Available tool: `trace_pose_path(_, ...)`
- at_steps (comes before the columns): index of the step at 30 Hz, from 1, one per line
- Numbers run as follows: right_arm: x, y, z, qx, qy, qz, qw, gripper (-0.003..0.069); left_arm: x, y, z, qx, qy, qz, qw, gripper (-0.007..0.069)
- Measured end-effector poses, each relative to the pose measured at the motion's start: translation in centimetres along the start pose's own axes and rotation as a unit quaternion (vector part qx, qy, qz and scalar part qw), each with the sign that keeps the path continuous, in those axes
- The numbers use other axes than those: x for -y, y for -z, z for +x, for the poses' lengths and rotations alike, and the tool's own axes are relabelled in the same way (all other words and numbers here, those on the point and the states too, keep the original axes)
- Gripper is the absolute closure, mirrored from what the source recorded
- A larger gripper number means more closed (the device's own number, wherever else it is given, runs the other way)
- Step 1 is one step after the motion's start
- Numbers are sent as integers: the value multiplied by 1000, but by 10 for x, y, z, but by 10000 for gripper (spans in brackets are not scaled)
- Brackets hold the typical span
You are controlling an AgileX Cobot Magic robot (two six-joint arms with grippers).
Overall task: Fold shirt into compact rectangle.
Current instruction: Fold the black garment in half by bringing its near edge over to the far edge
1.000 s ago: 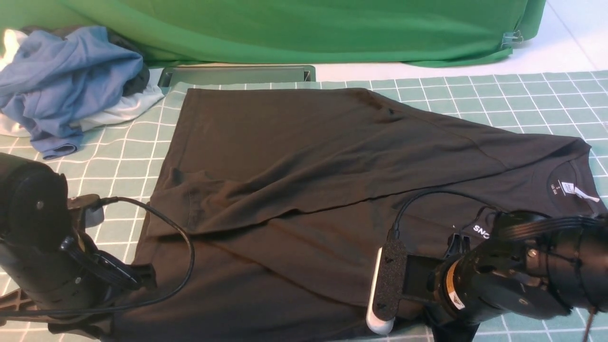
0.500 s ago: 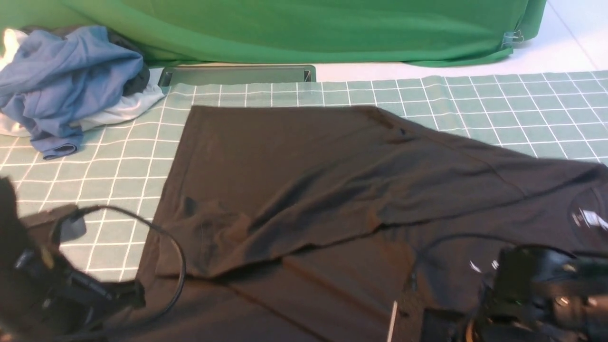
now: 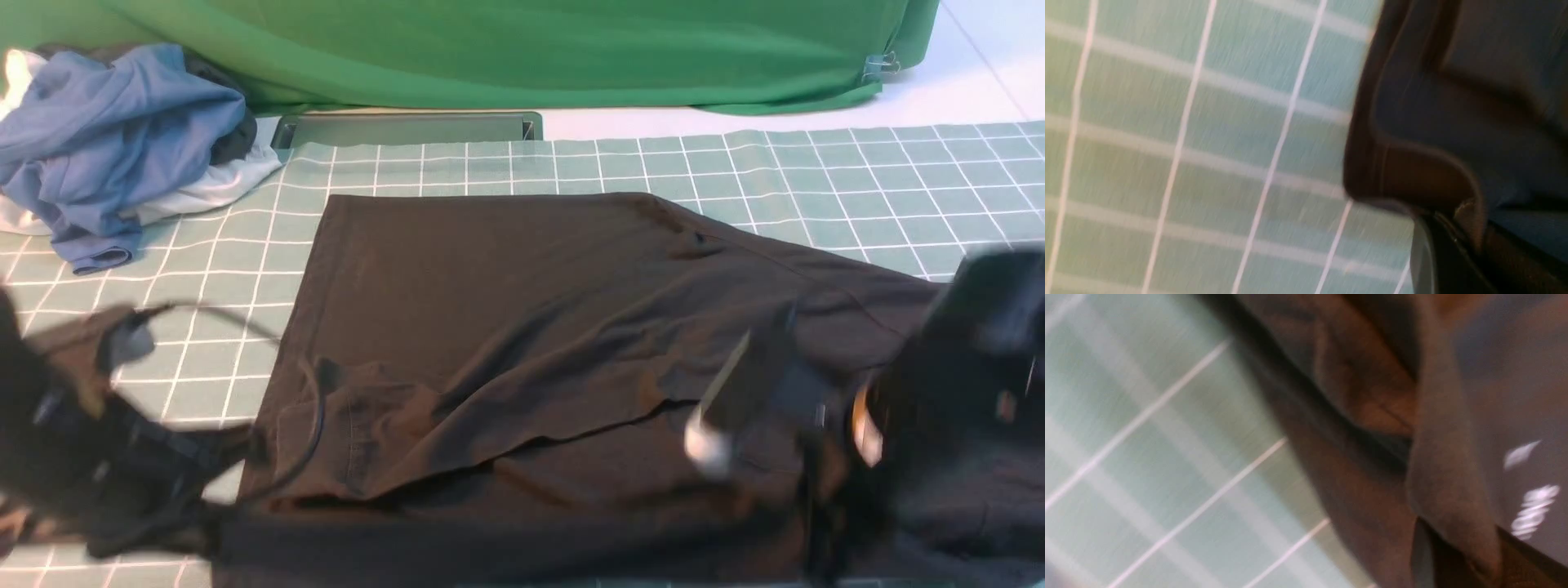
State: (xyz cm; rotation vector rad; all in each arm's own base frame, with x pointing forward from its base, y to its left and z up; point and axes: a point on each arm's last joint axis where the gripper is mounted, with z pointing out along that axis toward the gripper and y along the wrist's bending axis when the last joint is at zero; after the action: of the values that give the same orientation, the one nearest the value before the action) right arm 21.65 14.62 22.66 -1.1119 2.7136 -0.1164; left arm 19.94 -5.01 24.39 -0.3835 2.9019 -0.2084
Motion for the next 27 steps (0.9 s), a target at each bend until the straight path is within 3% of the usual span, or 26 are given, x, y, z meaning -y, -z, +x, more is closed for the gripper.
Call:
trace_pose_path(7,53,12,-36,52,-53,27,997,580,27,-12,-68,68,21,38,997,607)
trace_pose_path(15,100,-22,-76,111,-79,52,989,580,23,-38,-164,76,50,80,993,607)
trace_pose_path(27,138,-75,-132,160,-118,65,978,580,41,-96,-252,122,29,107,986,607)
